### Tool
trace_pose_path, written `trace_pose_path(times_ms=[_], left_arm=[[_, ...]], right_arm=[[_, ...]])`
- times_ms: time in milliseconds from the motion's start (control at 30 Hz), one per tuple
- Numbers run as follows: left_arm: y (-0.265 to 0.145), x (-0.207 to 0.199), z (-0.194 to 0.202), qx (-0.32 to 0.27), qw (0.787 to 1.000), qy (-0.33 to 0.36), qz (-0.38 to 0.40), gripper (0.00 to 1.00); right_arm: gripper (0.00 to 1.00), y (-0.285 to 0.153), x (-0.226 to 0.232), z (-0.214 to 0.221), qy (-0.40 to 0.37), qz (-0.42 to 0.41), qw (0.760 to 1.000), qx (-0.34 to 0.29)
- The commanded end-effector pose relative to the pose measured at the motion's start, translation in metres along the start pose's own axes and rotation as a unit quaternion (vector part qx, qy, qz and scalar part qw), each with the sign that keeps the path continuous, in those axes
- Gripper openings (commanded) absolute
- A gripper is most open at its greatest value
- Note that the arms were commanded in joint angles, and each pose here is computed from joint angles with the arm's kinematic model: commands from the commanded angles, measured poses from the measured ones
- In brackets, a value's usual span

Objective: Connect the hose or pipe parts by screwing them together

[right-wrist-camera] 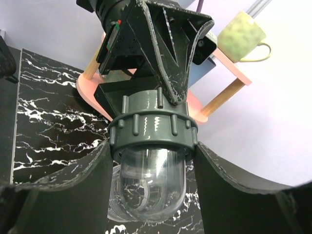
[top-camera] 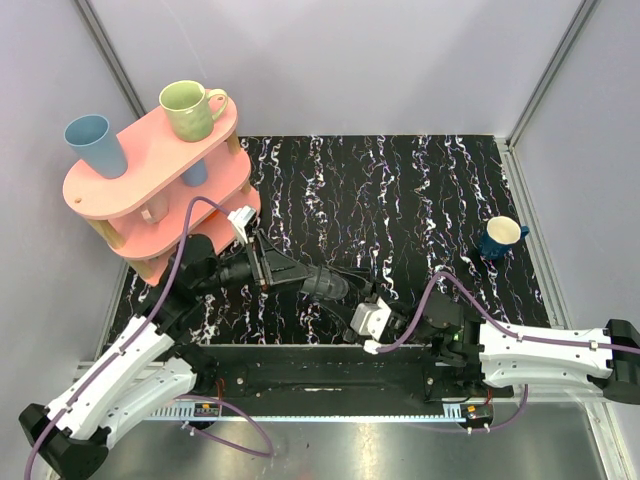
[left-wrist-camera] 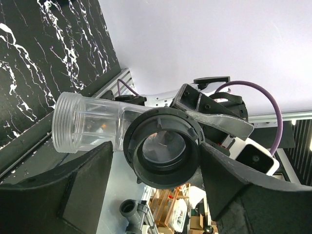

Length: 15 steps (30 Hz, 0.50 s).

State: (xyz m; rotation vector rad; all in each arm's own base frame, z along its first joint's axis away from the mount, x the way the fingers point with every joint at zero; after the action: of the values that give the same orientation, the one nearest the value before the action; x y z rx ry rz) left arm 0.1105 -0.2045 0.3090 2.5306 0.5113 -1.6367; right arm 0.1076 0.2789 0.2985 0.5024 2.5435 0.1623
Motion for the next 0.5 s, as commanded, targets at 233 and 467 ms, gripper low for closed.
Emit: trace_pose_path(times_ms=[233,467], left_arm=[[0.001,-0.009,0.002,0.014,0.996,0.061,0.069,0.19],[-0.005,-0.018,0.012,-0.019,0.938,0.264,0.226,0.0]], right_arm=[[0.0,0.007,-0.013,-0.022,0.106,0.046,0.993,-0.032],[0.0,0.002,-0.036,-0.026,0.352,0.034,0.935,-0.036]])
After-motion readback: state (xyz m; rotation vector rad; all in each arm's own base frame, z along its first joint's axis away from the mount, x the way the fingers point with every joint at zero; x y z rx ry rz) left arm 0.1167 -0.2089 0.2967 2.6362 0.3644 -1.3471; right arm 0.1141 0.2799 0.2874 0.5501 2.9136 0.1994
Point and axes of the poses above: each gripper's point midway between its finger pads, its own y axis out along the fingers, its own x axis along the line the jaws close on, z = x × y, the point moved 5 cm from there along -y, back along the fingers, and after that the axes turned 9 degrees about y, right-handed, at the moved point
